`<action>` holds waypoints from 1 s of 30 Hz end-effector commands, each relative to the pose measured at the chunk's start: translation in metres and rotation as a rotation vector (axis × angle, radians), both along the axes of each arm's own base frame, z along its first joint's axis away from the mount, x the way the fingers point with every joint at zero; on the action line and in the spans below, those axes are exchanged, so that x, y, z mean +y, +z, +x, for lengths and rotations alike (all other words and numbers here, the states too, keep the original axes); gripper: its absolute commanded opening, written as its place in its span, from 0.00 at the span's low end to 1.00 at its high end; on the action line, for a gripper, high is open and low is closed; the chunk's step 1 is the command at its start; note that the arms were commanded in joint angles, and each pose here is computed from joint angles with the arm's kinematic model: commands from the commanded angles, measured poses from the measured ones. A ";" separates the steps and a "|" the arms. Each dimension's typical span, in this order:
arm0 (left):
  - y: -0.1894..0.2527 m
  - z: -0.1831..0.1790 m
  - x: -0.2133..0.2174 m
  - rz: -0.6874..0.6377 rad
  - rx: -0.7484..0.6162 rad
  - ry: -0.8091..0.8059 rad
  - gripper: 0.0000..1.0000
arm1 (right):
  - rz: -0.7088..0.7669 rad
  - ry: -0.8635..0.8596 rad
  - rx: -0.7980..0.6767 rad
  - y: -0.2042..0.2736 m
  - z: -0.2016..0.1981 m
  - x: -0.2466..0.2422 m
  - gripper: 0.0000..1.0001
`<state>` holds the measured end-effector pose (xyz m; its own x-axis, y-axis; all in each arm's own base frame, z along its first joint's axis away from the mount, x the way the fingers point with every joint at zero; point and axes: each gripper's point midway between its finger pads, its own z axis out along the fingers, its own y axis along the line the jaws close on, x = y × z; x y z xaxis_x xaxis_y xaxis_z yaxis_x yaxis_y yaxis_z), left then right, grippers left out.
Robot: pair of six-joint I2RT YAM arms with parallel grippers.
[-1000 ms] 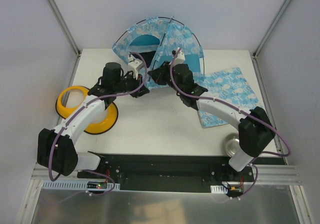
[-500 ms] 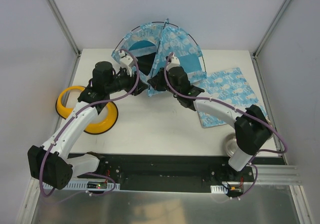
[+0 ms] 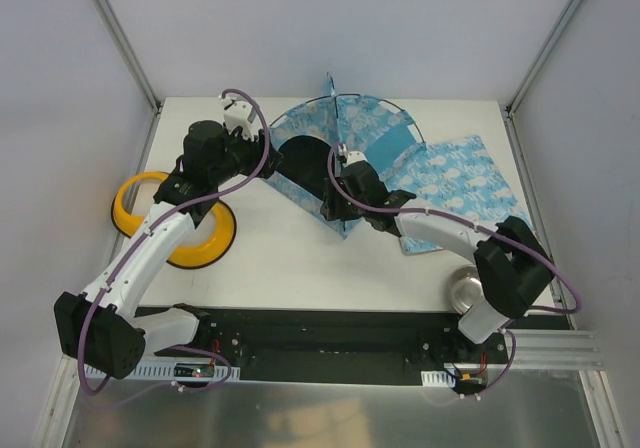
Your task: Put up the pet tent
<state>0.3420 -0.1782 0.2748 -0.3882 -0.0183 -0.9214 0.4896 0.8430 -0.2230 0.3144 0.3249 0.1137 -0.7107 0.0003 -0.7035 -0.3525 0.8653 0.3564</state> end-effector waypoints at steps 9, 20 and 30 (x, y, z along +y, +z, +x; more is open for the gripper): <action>0.024 0.010 0.018 -0.032 -0.042 0.129 0.56 | -0.105 -0.063 -0.092 0.086 -0.028 -0.067 0.80; 0.024 0.004 0.018 -0.050 -0.032 0.132 0.57 | -0.051 -0.157 -0.233 0.159 0.035 -0.065 0.74; 0.016 -0.008 0.020 -0.057 -0.003 0.130 0.58 | -0.188 -0.157 -0.219 0.137 0.102 -0.053 0.53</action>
<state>0.3402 -0.1614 0.2834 -0.3883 -0.0915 -0.9170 0.3850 0.8880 -0.2517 0.4013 0.2720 0.2545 -0.5516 0.0162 -0.8340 -0.2588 0.9471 0.1896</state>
